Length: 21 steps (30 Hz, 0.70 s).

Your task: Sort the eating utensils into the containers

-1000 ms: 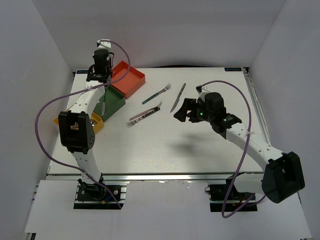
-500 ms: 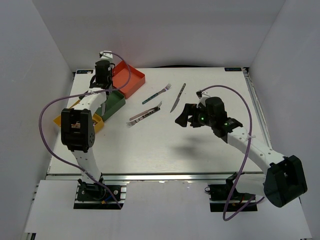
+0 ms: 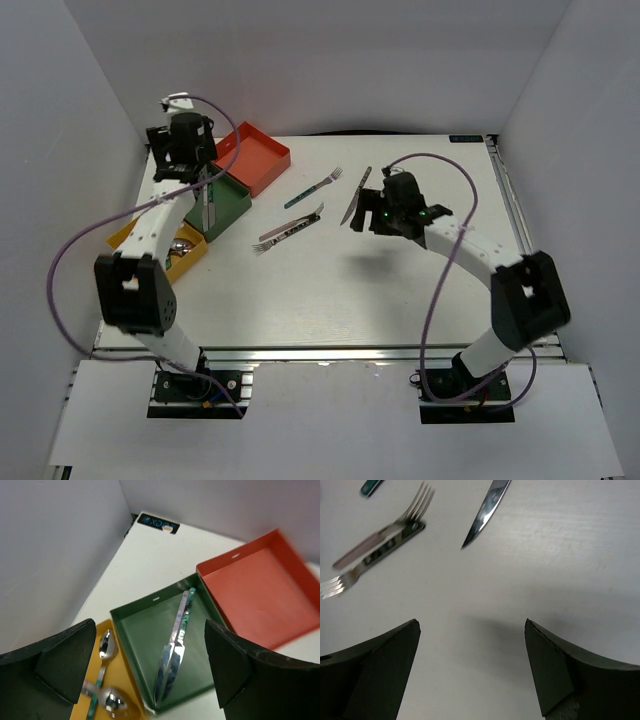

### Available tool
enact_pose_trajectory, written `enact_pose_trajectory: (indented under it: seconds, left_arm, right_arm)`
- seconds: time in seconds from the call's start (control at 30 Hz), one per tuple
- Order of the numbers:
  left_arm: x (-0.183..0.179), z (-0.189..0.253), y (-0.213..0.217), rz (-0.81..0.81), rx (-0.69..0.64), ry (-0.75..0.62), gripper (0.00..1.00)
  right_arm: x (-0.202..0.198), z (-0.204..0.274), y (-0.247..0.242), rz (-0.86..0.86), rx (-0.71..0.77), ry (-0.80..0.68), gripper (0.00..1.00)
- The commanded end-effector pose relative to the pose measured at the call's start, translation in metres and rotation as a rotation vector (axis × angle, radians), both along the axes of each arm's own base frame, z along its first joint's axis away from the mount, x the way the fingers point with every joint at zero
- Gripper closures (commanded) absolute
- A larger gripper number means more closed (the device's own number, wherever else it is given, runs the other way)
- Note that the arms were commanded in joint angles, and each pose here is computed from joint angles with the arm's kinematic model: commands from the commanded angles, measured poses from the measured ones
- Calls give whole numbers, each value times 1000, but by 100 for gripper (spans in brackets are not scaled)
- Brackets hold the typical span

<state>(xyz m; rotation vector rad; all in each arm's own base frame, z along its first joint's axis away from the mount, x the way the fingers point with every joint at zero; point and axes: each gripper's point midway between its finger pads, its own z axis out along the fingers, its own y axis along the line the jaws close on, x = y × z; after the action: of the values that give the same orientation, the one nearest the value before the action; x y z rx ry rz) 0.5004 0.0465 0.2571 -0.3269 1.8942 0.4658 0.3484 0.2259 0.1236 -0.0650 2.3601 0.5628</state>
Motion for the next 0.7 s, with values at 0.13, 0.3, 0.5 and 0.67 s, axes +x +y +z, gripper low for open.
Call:
enact_pose_trajectory:
  seconds: [0.13, 0.3, 0.5, 0.67]
  left_arm:
    - [-124, 70, -27, -130, -251, -202, 2]
    - [-165, 26, -31, -168, -276, -210, 2]
    - [-163, -9, -52, -253, -316, -93, 2]
    - [-162, -7, -61, -295, -338, -102, 2]
  right_arm:
    - [101, -22, -14, -295, -230, 14, 11]
    - [158, -58, -15, -389, -363, 15, 14]
    - [222, -71, -1, -348, -418, -22, 14]
    - [226, -102, -6, -307, -299, 83, 30]
